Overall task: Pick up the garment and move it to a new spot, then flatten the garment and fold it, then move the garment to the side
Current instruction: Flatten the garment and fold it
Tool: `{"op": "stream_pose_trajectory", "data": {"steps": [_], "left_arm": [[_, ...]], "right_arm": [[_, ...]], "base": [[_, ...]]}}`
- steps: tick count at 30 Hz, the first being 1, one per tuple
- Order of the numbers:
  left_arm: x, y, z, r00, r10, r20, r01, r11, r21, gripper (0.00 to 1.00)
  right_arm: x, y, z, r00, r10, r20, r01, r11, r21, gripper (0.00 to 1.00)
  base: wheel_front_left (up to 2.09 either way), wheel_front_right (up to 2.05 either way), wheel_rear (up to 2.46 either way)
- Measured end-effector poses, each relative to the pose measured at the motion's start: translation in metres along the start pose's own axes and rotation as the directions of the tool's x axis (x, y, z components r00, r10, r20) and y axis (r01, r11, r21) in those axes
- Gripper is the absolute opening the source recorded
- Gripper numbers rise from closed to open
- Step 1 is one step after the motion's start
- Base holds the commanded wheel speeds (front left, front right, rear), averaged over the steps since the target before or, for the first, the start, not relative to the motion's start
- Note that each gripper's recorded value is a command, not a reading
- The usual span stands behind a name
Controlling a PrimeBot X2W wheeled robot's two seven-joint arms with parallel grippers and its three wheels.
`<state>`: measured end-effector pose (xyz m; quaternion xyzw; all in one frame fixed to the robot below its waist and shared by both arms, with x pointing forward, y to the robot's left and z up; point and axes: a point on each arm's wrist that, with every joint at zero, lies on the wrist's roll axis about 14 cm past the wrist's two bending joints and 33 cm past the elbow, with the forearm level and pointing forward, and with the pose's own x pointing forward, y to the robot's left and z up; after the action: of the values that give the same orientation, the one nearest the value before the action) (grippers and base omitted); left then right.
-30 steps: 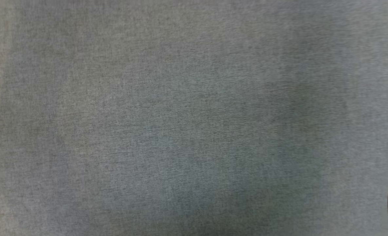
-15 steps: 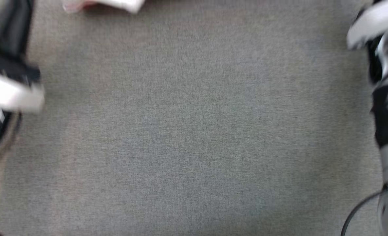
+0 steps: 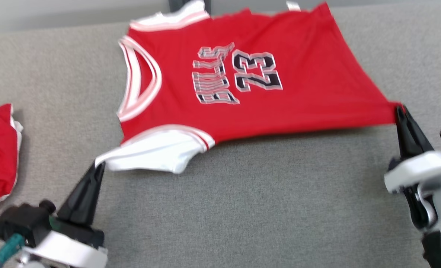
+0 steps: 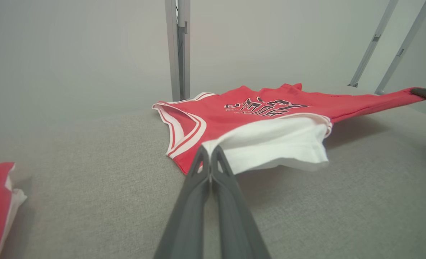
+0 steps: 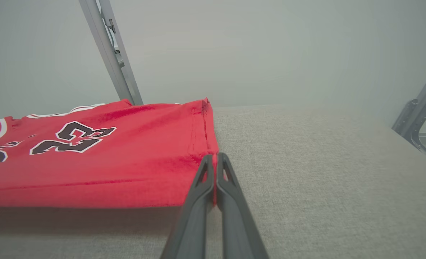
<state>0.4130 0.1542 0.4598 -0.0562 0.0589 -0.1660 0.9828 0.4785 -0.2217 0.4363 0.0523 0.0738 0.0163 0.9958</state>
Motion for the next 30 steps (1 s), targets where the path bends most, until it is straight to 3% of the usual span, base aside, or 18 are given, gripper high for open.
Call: {"op": "stream_pose_trajectory", "data": {"steps": [8,18,24,30], "left_arm": [[-0.052,-0.015,0.012,0.996,0.076,0.036,-0.073,0.995,-0.072,0.0],[-0.096,-0.024,0.02,0.995,0.101,0.018,-0.099,0.992,-0.072,0.0],[-0.084,-0.032,0.015,0.998,0.063,-0.021,-0.065,0.994,-0.086,0.0],[-0.05,-0.036,0.016,0.999,-0.023,-0.024,0.022,0.998,-0.05,0.0]], "right_arm": [[-0.063,-0.008,0.013,0.998,-0.001,0.055,0.001,1.0,-0.01,0.0],[-0.119,-0.012,0.004,0.997,-0.036,0.061,0.036,0.999,0.0,0.0],[-0.125,-0.01,-0.007,0.999,-0.046,0.007,0.047,0.998,-0.033,0.0],[-0.1,-0.005,-0.014,0.998,-0.044,-0.037,0.041,0.996,-0.081,0.0]], "base": [[0.0,0.0,0.0],[0.0,0.0,0.0],[0.0,0.0,0.0],[0.0,0.0,0.0]]}}
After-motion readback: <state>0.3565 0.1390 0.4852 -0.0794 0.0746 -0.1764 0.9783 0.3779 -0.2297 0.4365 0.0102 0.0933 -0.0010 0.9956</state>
